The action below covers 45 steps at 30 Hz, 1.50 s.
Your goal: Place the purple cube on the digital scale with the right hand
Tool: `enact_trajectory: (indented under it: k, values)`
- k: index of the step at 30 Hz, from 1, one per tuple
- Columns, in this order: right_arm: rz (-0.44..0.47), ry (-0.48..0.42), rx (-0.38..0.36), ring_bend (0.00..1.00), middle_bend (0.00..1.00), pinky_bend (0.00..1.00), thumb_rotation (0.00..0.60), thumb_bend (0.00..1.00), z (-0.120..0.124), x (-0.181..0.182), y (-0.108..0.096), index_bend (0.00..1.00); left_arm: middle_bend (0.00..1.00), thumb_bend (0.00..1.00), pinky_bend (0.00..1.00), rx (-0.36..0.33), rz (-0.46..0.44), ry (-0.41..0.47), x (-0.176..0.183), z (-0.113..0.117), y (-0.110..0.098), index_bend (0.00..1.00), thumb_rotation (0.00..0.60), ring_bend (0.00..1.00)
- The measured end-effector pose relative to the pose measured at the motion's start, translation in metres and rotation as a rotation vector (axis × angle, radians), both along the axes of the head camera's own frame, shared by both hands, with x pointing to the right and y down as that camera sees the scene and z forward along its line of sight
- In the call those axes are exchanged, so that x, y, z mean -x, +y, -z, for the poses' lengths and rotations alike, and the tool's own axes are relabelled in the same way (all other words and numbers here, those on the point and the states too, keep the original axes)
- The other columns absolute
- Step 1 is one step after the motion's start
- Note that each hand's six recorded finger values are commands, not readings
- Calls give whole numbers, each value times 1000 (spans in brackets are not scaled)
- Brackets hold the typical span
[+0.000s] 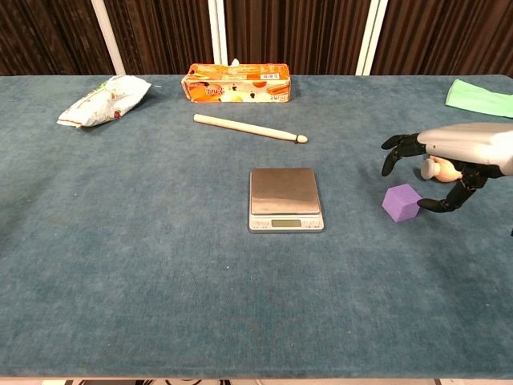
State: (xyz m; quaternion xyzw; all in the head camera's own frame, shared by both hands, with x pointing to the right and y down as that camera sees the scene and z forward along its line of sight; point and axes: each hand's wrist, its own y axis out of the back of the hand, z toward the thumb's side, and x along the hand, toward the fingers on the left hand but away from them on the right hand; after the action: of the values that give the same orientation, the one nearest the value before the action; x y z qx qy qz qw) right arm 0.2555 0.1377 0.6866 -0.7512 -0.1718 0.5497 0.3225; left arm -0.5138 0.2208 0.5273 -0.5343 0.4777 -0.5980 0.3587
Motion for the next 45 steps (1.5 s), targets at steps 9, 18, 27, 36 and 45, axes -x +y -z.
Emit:
enact_trajectory:
  k: [9, 18, 27, 36, 45]
  values:
    - [-17, 6, 12, 0, 0, 0, 600, 470, -6, -3, 2, 302, 0, 253, 0, 6, -3, -5, -1, -2, 0, 100, 600, 0]
    - [-23, 5, 19, 0, 0, 0, 600, 470, -14, -2, 1, 323, 0, 254, 0, 3, 0, -8, 0, -1, 0, 100, 600, 0]
    - [-28, 11, 22, 0, 0, 0, 600, 469, -21, -2, 1, 386, 0, 253, 0, 4, 0, -10, 0, -1, 0, 100, 600, 0]
    - [-23, -6, 20, 0, 0, 0, 600, 470, -21, 7, -2, 408, 0, 253, 0, 2, 3, -9, 0, -1, 0, 101, 600, 0]
    - [-23, -65, 1, 0, 0, 0, 600, 470, -4, 33, -17, 410, 0, 253, 0, 2, 4, -2, 1, -1, -1, 101, 600, 0]
